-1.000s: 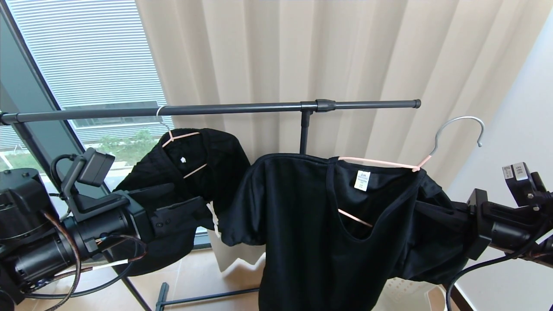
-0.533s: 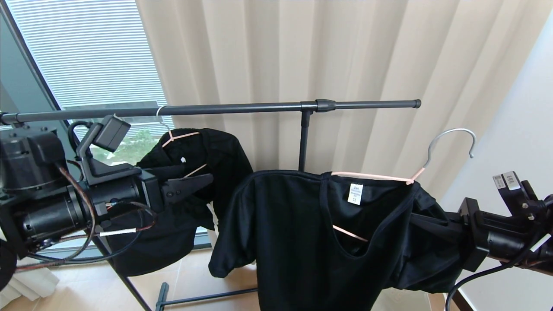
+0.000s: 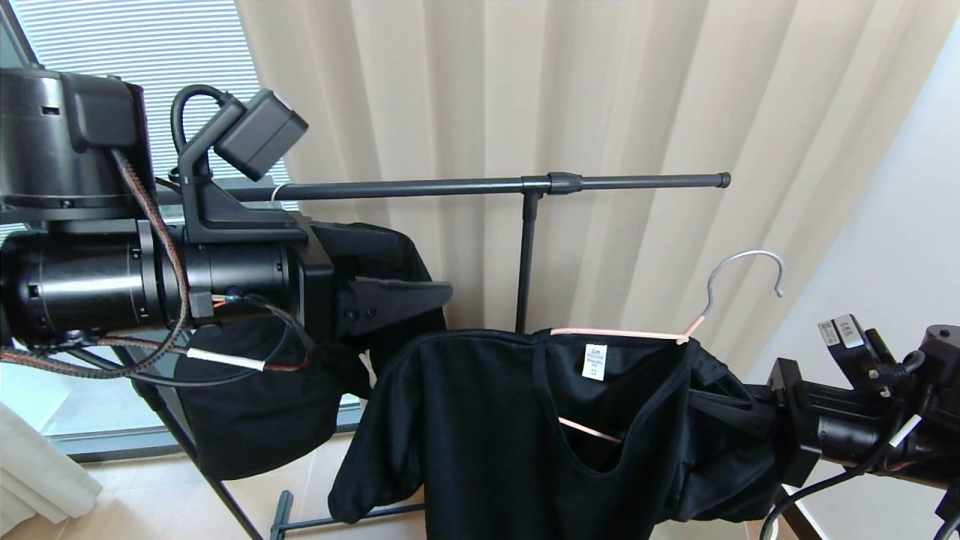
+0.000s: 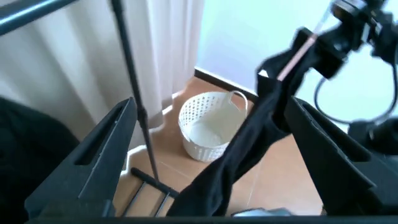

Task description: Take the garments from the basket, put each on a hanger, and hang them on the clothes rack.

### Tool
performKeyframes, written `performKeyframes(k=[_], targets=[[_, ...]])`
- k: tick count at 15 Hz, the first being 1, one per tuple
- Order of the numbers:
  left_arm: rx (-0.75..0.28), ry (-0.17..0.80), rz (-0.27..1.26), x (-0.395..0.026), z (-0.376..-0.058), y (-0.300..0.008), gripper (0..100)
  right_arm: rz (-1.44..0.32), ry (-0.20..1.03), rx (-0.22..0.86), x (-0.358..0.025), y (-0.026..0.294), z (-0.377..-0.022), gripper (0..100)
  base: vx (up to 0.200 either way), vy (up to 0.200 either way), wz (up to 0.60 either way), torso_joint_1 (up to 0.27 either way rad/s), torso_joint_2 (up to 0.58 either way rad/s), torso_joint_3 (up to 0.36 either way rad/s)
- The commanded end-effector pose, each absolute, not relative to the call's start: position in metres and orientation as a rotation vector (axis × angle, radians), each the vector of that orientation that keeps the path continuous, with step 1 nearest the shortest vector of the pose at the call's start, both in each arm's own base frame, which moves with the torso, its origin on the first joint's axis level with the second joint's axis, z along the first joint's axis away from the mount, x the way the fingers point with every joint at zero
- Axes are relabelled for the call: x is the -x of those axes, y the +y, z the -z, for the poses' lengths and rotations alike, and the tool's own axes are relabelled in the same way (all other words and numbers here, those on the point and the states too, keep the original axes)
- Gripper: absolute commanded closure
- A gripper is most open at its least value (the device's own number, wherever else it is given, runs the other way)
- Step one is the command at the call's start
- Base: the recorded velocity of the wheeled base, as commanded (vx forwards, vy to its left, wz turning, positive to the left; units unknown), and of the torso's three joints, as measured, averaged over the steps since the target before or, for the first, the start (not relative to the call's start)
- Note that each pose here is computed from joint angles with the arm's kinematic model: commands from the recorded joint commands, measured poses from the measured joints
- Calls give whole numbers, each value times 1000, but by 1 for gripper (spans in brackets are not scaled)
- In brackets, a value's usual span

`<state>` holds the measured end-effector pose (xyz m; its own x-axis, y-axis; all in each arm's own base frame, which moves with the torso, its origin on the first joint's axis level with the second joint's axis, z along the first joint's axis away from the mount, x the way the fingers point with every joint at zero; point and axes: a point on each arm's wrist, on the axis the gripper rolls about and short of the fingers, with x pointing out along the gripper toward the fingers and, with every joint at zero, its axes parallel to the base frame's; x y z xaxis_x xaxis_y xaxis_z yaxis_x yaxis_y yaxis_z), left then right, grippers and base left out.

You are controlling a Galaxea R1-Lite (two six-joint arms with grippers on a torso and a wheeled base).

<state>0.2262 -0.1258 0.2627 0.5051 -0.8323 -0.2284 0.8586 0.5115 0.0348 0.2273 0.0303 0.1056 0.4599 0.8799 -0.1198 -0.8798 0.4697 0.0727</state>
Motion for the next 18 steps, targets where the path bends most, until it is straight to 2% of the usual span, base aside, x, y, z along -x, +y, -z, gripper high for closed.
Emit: performKeyframes(k=[1, 4, 8, 12, 15, 18], targets=[[-241, 176, 1130, -214, -251, -139, 0, -1118, 137, 8, -231, 39, -107, 100, 0, 0, 0, 0, 0, 0], [-243, 148, 1226, -209, -255, -139, 0, -1175, 96, 56, -240, 53, -109, 100, 0, 0, 0, 0, 0, 0], [-271, 229, 1327, -206, -274, -137, 0, -1182, 74, 90, -252, 55, -106, 100, 0, 0, 0, 0, 0, 0], [-353, 273, 1338, -216, -263, -134, 0, -1210, 69, 97, -250, 62, -106, 100, 0, 0, 0, 0, 0, 0], [-422, 269, 1364, -223, -249, -138, 0, -1213, 71, 96, -250, 63, -105, 100, 0, 0, 0, 0, 0, 0], [-432, 288, 1379, -228, -241, -142, 0, -1222, 68, 98, -249, 65, -106, 100, 0, 0, 0, 0, 0, 0]])
